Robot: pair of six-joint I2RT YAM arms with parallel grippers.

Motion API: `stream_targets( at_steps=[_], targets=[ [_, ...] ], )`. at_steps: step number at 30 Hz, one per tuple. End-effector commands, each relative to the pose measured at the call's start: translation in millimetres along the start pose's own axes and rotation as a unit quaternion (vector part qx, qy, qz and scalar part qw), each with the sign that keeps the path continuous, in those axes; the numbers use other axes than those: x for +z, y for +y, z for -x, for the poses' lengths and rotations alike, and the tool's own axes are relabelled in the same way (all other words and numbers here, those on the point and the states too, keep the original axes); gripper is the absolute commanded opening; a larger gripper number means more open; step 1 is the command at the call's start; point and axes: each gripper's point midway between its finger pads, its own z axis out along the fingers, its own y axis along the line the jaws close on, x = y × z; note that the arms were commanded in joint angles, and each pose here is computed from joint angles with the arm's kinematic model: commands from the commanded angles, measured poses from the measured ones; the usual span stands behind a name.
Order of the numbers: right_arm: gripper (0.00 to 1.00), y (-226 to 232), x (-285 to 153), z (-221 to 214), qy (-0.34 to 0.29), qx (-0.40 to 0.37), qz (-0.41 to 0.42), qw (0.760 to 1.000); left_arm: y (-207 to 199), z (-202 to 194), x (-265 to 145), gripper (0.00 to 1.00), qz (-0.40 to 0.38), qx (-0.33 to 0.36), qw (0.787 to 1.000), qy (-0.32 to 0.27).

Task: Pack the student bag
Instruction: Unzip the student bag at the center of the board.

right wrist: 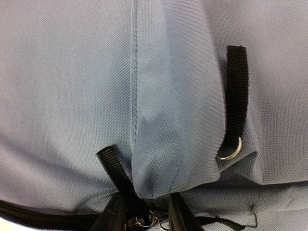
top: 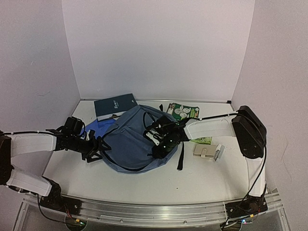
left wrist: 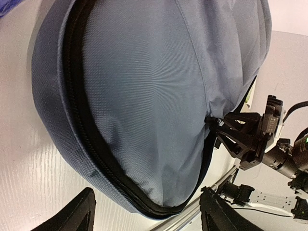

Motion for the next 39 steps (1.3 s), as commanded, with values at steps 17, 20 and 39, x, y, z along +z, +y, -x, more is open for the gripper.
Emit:
stream_targets(
  at_steps=[17, 20, 39],
  targets=[
    [0.00, 10.3, -10.1, 16.7, -0.021, 0.001, -0.001, 1.000, 22.5, 13.0, 26.7, 0.01, 0.017, -0.030, 0.999, 0.005],
    [0.00, 15.1, -19.1, 23.9, -0.037, 0.009, 0.014, 0.999, 17.6, 15.3, 24.0, 0.00, 0.009, -0.026, 1.000, -0.002],
    [0.00, 72.6, -60.0, 45.2, -0.102, 0.052, 0.181, 0.977, -9.5, 18.1, 12.6, 0.00, -0.057, 0.002, 0.998, -0.025]
  ],
)
